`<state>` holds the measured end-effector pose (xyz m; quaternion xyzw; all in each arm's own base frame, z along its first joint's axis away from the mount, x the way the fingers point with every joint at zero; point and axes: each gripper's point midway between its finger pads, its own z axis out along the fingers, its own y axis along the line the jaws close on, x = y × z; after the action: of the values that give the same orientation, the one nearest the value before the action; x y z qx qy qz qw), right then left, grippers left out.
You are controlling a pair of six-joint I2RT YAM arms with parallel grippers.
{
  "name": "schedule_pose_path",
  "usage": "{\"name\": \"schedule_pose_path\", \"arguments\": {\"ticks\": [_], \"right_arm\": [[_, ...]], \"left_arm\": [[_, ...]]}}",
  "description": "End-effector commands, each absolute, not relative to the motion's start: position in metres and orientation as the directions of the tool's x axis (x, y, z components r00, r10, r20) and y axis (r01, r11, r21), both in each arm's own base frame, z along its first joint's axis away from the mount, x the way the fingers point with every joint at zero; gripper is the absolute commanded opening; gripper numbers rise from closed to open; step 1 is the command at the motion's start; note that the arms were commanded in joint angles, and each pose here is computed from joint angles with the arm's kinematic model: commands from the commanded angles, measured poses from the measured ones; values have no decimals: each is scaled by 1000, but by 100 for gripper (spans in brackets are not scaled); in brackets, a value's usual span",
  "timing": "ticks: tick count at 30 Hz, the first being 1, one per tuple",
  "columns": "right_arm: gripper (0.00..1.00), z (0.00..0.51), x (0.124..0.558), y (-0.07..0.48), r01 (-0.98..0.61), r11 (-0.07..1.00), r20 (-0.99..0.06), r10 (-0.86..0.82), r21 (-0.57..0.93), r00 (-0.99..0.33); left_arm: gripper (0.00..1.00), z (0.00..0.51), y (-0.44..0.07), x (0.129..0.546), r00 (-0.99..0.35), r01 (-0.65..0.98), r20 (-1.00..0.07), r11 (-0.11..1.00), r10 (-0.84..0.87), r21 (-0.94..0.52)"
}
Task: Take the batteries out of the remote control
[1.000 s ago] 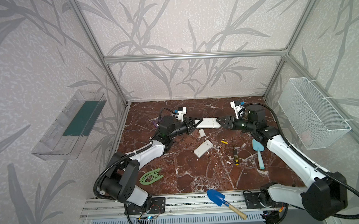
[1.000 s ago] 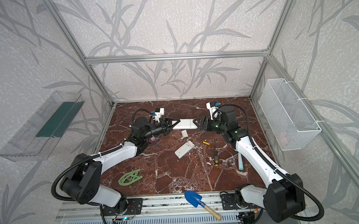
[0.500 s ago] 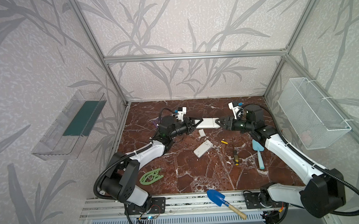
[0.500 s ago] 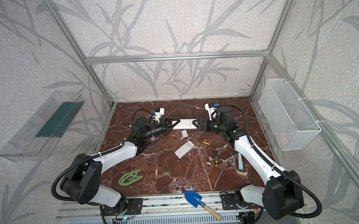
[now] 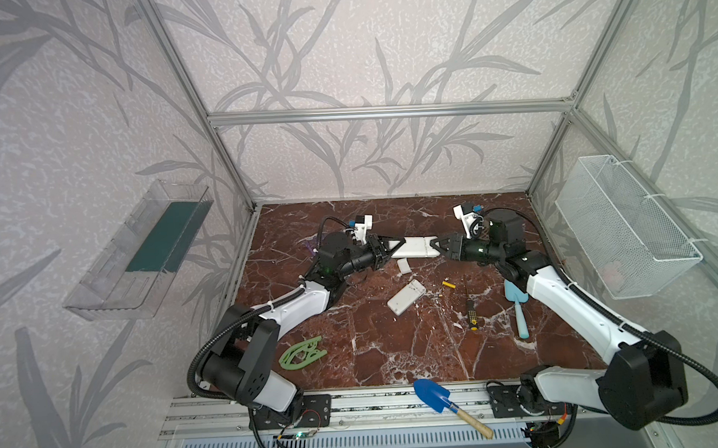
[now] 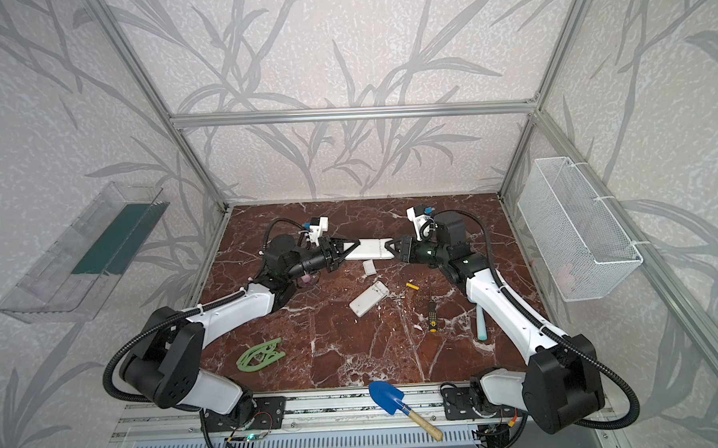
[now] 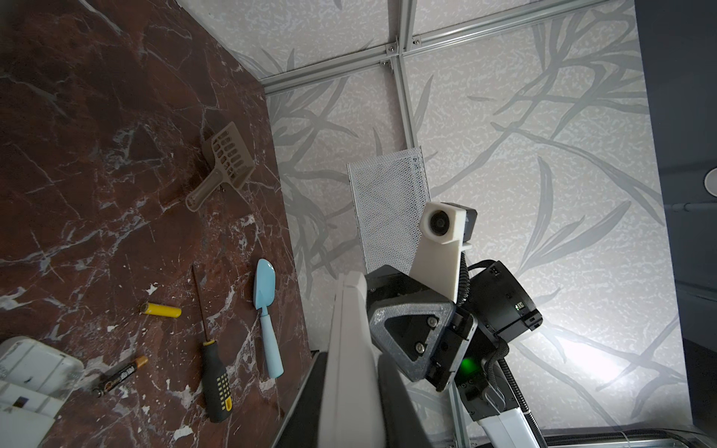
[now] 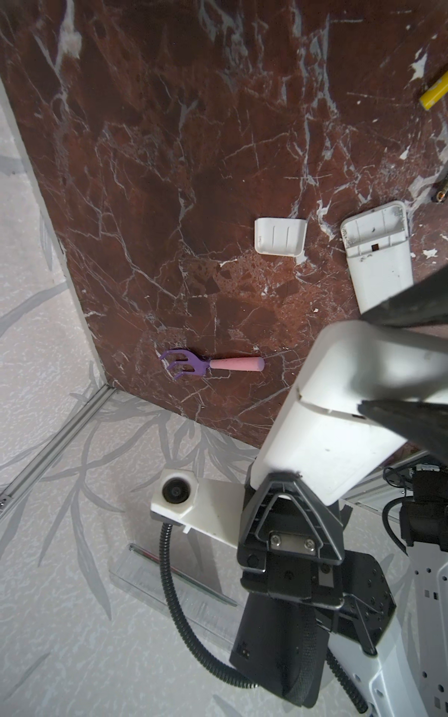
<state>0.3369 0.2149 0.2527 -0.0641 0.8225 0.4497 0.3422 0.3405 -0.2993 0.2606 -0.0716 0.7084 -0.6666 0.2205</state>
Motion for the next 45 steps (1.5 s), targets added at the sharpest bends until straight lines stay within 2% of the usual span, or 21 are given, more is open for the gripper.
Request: {"name": "schedule_pose_path", "arguments": {"ticks": [1, 21, 29, 37, 41, 45], "right_arm": [[24, 257, 334, 218, -435, 580, -633, 188, 689, -751], [1, 246, 334, 229, -447, 573, -624, 150, 687, -767], [0, 254, 336, 227, -461, 580, -651, 162, 671, -742], [0, 234, 349, 193, -388, 714, -672, 155, 583, -724], [0, 191, 359, 162, -275, 834, -654, 129, 478, -745], [0, 145, 366, 137, -152, 898, -600, 143, 413, -787]], "left_arm": [[0, 270, -302, 337, -893, 227, -237, 73, -382, -971], [0, 273, -302, 338, -893, 230, -237, 64, -384, -971], [0, 258, -301, 343, -897, 204, -223, 91, -382, -975], [0, 233, -293, 345, -895, 175, -237, 190, -378, -966], [0, 222, -289, 341, -894, 170, -264, 271, -362, -947], [0, 221, -287, 336, -894, 196, -300, 312, -332, -930]]}}
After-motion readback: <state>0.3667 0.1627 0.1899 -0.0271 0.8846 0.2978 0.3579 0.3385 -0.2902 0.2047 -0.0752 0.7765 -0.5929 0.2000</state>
